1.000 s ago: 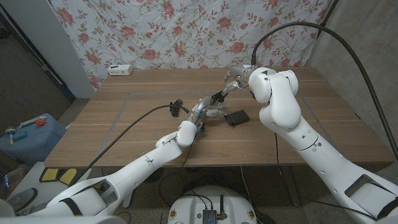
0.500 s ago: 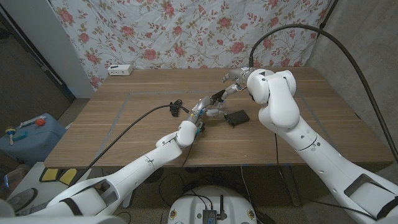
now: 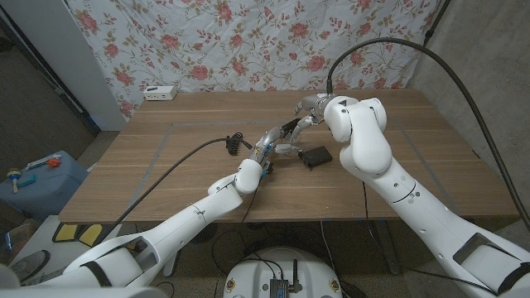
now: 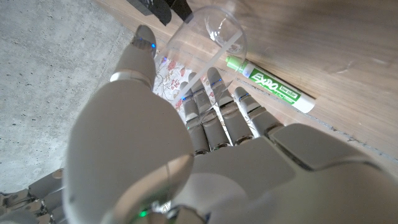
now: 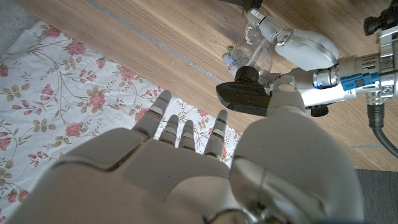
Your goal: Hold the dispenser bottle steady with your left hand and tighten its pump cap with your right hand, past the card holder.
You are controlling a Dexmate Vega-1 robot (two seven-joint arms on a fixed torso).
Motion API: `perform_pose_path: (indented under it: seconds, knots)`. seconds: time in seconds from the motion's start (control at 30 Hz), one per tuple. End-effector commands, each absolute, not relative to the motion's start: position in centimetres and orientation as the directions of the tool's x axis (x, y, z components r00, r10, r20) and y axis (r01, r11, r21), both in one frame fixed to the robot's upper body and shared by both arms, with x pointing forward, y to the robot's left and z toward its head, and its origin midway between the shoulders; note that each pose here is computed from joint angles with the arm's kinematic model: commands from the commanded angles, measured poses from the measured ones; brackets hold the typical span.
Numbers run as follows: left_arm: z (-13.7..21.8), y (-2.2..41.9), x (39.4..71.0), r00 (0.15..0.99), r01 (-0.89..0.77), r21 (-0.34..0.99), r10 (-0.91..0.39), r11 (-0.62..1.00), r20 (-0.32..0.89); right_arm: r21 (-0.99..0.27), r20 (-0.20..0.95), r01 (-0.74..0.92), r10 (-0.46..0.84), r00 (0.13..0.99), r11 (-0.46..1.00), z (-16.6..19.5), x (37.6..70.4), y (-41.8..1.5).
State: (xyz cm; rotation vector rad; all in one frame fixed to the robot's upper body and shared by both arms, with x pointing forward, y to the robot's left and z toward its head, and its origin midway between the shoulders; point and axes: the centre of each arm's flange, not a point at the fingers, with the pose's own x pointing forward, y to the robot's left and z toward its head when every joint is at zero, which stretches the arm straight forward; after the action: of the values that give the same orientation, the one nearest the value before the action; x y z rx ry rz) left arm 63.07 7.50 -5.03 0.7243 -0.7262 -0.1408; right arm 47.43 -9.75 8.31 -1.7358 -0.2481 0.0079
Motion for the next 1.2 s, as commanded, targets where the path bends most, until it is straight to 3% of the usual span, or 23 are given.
perform_pose_path:
  seconds: [0.03, 1.2]
  knots:
    - [-5.01, 7.4, 63.15, 0.751, -0.12, 0.65, -0.36, 0.75, 0.554, -0.969, 0.167, 0.191, 0.158, 0.973, -0.154, 8.2, 48.02, -9.57]
    - [-5.27, 7.25, 63.23, 0.755, -0.118, 0.648, -0.355, 0.753, 0.551, -0.969, 0.207, 0.223, 0.141, 0.968, -0.108, 7.77, 48.95, -9.58]
